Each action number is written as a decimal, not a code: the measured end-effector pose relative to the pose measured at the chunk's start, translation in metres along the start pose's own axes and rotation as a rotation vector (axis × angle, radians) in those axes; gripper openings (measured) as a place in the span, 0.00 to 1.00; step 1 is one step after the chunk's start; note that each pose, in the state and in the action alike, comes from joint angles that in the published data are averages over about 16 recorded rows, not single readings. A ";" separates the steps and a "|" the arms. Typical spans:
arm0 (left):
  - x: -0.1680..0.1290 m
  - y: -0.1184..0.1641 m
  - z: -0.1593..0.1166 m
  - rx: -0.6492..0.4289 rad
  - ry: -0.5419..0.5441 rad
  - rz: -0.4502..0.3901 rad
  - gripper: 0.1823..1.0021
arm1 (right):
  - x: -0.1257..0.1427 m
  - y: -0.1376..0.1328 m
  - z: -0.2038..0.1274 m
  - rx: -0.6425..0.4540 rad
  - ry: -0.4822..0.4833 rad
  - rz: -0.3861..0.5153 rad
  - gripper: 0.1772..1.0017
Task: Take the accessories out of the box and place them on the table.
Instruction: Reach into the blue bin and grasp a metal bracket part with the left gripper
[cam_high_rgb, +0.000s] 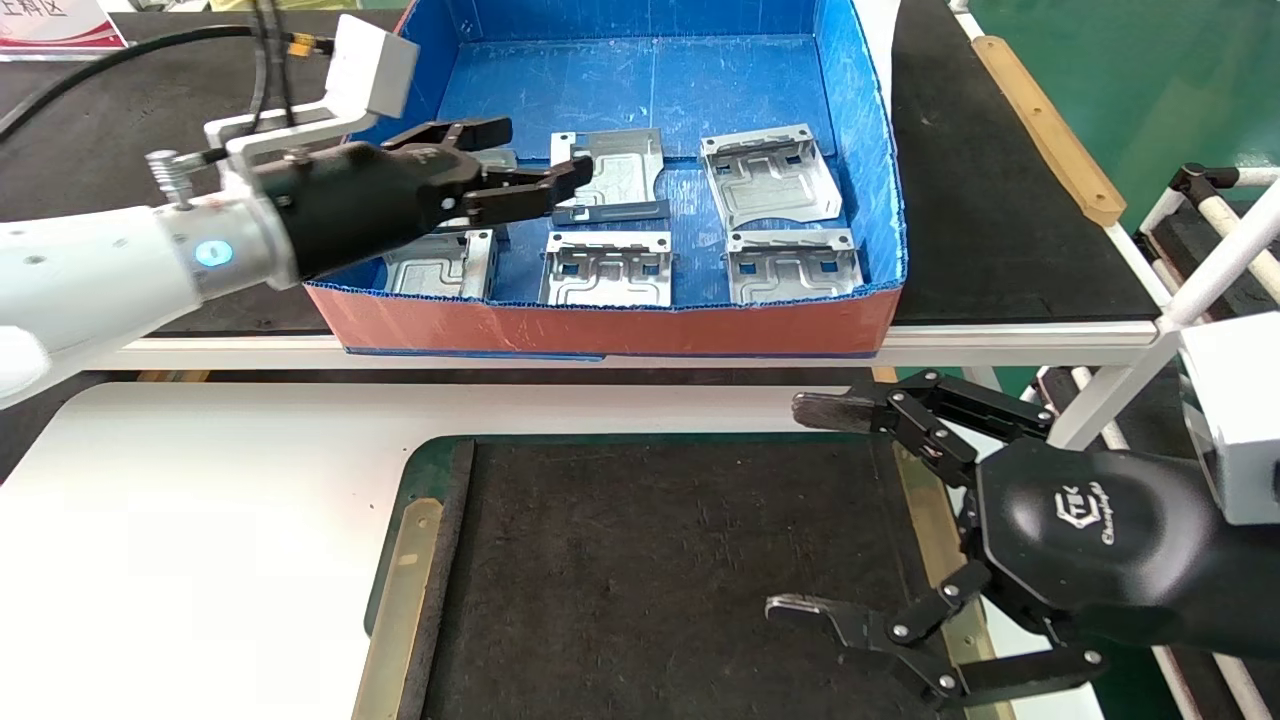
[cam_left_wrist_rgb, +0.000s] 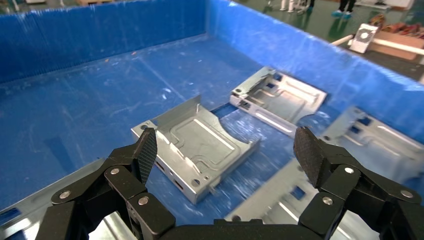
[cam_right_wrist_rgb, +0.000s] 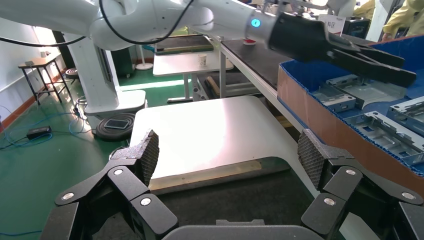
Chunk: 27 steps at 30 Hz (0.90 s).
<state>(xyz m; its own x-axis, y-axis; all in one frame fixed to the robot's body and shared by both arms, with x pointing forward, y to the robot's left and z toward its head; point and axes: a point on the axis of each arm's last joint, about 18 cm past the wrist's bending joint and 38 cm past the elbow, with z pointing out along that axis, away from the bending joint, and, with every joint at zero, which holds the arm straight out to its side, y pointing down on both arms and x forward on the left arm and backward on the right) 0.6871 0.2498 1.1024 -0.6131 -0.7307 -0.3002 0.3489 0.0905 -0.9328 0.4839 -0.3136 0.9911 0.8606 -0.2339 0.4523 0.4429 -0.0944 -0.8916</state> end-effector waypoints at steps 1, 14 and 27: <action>-0.001 -0.001 0.005 -0.002 -0.009 -0.001 1.00 | 0.000 0.000 0.000 0.000 0.000 0.000 1.00; -0.007 0.001 0.059 -0.063 -0.114 0.018 1.00 | 0.000 0.000 0.000 0.000 0.000 0.000 1.00; -0.012 0.014 0.079 -0.128 -0.185 0.046 1.00 | 0.000 0.000 0.000 0.000 0.000 0.000 1.00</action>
<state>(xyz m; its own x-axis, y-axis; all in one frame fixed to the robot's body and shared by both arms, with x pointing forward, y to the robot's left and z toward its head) 0.7554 0.2057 1.1087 -0.4537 -0.8346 -0.3125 0.2738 0.2031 -0.9401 0.4840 -0.3136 0.9911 0.8606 -0.2340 0.4523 0.4429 -0.0944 -0.8916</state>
